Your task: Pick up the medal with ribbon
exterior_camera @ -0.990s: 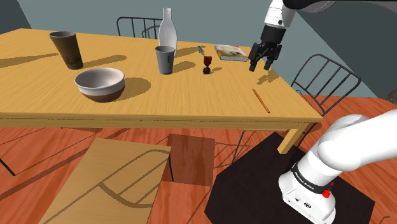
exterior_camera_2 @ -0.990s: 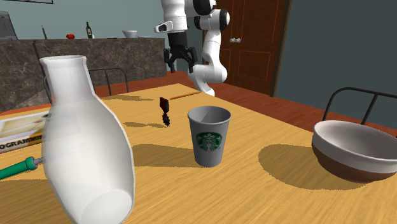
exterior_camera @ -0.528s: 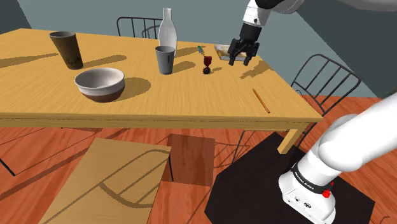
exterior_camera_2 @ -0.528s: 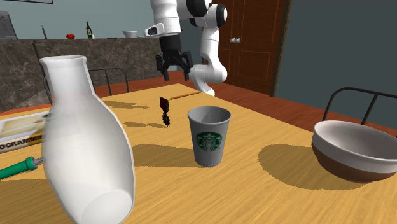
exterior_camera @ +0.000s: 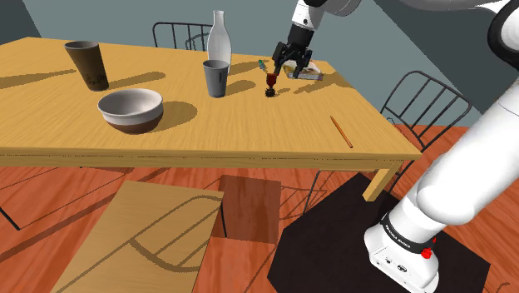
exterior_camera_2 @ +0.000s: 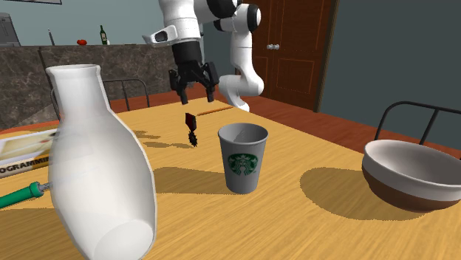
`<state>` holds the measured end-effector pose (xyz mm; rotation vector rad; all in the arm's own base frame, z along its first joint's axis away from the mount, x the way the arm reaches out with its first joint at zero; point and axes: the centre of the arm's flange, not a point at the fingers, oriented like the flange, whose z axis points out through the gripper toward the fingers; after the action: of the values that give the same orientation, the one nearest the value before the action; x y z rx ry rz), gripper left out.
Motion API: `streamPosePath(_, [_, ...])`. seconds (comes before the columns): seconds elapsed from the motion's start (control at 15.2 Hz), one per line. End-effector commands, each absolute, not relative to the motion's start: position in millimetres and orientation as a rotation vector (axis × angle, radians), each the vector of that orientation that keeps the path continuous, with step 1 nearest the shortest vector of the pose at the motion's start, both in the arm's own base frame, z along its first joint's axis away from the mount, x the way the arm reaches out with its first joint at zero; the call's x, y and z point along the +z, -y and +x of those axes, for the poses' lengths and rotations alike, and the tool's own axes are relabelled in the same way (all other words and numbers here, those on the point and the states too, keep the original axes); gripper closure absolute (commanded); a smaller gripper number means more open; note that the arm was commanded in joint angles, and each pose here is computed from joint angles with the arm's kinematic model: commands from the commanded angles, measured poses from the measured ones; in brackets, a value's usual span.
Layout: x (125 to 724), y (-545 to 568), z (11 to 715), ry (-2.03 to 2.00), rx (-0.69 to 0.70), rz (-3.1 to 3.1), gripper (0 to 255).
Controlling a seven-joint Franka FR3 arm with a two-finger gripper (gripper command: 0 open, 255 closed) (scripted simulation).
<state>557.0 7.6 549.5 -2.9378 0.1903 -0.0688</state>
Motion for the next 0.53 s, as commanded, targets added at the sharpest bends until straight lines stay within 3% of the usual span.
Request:
streamPosePath(0.0, [544.8, -10.0, 580.8, -0.189, -0.084, -2.922, 0])
streamPosePath(0.46, [522.8, -14.7, 613.7, -0.187, -0.105, -2.901, 0])
